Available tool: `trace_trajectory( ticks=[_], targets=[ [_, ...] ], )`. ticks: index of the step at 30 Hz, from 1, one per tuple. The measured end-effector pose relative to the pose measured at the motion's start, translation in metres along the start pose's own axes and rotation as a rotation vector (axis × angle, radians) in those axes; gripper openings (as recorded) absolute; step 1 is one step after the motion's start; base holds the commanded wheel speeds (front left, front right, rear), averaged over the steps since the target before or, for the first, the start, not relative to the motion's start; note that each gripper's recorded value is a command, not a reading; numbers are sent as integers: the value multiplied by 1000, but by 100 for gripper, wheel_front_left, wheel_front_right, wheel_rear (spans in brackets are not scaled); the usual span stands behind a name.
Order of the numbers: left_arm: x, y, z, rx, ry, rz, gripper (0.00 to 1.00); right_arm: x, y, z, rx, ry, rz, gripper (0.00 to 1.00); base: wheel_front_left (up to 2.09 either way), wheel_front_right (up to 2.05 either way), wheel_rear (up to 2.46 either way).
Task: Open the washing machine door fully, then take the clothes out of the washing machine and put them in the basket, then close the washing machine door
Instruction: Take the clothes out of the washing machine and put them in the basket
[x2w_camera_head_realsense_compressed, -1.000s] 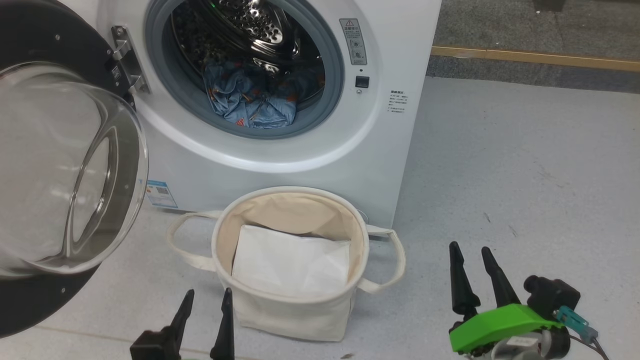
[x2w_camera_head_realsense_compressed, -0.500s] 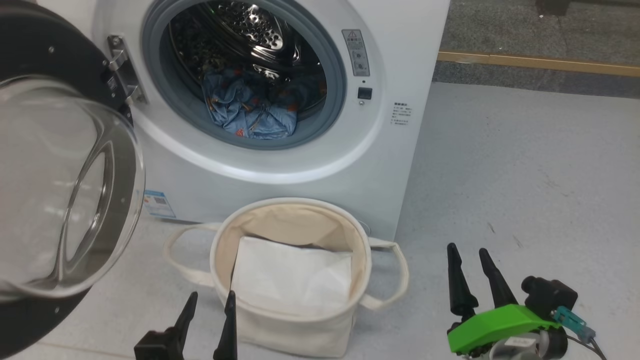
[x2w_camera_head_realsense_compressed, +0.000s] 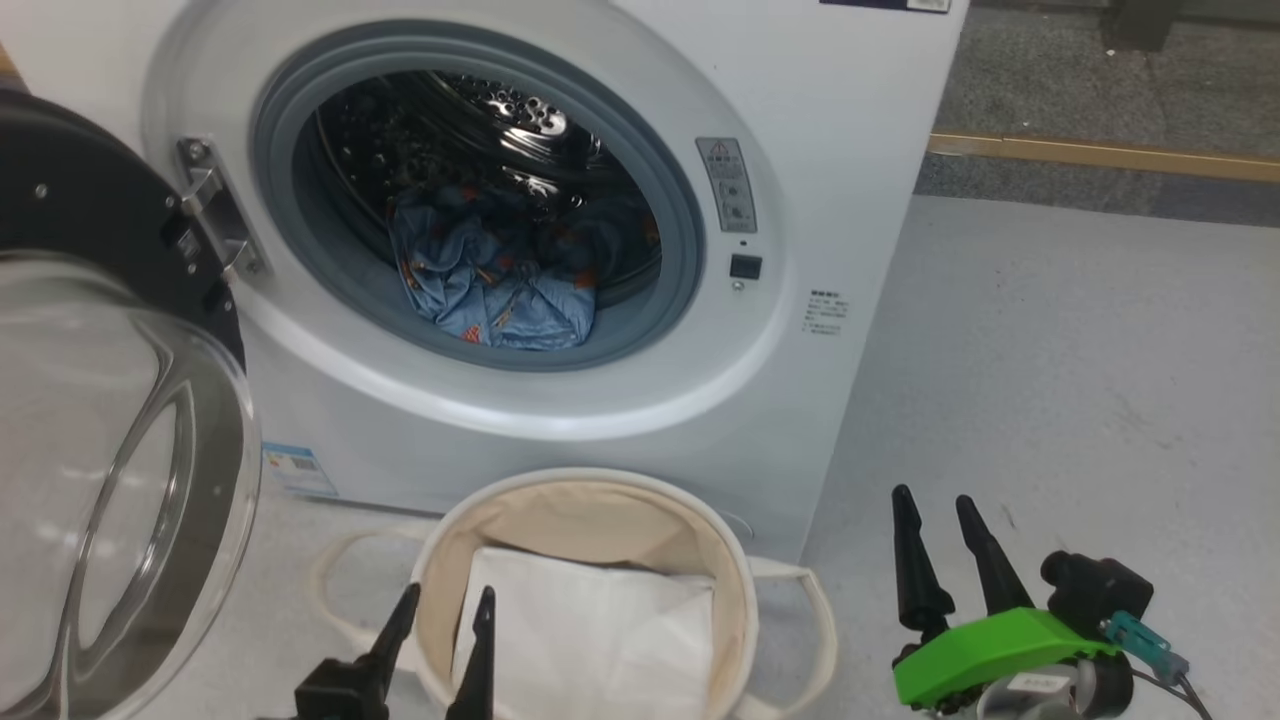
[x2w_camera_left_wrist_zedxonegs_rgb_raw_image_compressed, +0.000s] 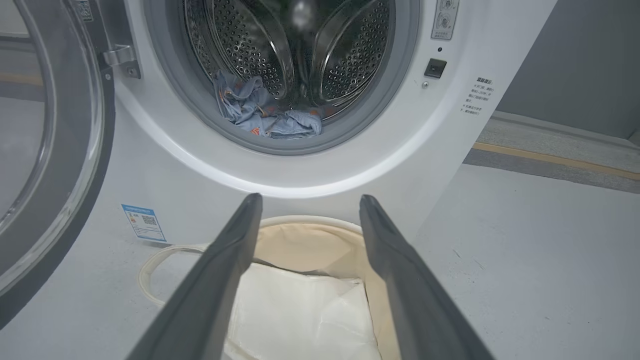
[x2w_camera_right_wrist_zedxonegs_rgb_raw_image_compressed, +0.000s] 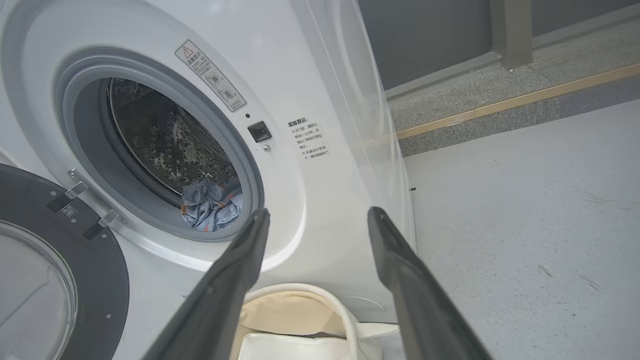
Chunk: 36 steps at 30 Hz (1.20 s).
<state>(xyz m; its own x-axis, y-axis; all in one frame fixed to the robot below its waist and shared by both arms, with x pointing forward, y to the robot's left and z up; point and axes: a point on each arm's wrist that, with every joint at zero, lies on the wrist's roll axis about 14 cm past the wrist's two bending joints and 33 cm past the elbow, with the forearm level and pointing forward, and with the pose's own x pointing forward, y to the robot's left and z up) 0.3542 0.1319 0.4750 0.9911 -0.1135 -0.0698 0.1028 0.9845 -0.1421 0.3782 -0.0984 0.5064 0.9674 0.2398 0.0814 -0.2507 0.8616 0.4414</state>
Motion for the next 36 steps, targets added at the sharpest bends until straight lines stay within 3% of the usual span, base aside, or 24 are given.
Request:
trace_trajectory(
  ticks=[26,36],
  targets=[
    [10,-6,-8,74,14,-28,100,-1,6,-17,8,50,20,100,24,-24,0],
    [102,9,24,126,-23,-9,100,18,-13,-33,31,87,-19,100,0,0,0]
  ],
)
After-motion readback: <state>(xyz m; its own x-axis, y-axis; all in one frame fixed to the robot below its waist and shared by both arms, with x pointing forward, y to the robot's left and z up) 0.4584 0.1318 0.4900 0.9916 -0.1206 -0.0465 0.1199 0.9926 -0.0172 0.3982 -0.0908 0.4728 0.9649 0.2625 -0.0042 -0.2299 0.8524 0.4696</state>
